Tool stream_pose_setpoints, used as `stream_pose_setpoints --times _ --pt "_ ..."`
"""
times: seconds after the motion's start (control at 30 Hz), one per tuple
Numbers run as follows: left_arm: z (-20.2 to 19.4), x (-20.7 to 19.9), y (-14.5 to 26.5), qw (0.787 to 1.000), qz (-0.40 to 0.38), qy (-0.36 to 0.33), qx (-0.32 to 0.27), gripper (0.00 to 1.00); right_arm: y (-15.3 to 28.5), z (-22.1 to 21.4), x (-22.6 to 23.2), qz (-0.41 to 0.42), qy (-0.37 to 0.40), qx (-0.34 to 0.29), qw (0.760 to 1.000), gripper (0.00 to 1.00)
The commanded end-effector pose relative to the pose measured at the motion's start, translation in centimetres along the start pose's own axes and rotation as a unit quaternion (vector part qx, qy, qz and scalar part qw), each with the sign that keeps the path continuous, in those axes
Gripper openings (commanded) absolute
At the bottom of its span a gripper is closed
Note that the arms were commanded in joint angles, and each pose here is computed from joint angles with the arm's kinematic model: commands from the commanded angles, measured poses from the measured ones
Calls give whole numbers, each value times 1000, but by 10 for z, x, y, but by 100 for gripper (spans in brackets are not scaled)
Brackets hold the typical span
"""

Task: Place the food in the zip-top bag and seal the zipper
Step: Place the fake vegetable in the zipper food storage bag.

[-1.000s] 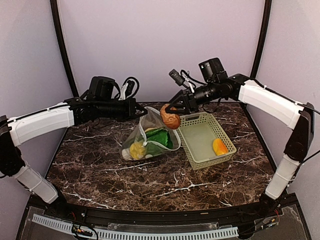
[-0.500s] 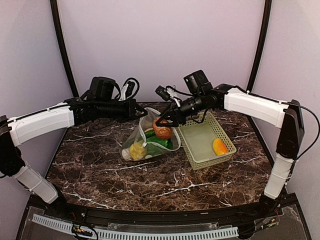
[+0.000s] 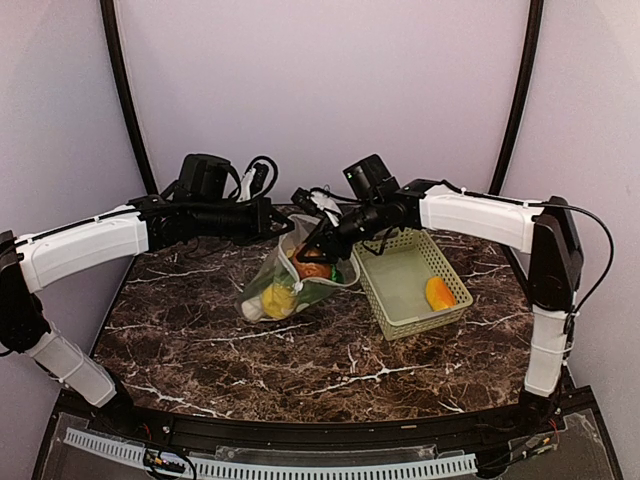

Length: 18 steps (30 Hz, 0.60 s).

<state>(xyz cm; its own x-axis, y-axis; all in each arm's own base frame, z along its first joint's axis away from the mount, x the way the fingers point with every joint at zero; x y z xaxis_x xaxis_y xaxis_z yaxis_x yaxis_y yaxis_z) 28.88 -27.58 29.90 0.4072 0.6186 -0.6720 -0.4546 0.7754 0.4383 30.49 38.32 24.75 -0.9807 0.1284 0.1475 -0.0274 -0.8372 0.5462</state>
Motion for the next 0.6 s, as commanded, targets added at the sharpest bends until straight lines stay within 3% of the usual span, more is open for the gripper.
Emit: stream_pose_setpoints --times 0.0,0.13,0.23,0.37,0.47,0.57 --pt "2 -7 10 1000 -13 -6 -13 1 -6 14 7 31 13 -20 999 47" --pt "2 -5 8 1000 -11 -6 -11 1 -5 21 13 51 1 0 999 65" --pt "0 -4 8 1000 -8 -6 -9 1 10 27 18 39 9 14 999 71" --pt "-1 -2 9 1000 -3 -7 -10 1 41 32 25 7 19 16 1000 71" --pt "-1 -3 10 1000 -4 -8 -9 1 68 26 23 -47 19 18 999 65" --pt "-2 -3 10 1000 -5 -8 -7 1 74 -9 10 -116 8 60 991 60"
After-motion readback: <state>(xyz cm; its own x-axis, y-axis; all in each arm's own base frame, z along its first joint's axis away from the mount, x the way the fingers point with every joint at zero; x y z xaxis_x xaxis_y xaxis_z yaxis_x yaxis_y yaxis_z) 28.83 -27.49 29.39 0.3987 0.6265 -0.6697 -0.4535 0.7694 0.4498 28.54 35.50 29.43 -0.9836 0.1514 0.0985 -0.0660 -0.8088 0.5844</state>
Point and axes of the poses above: each gripper's point midway between its finger pads, its own y axis back along the fingers, its own x axis along the line the jaws close on, z = x × y, the point moved 7 cm from there along y, back along the fingers, and after that the axes turned 3 degrees about y, right-handed, at the moved point
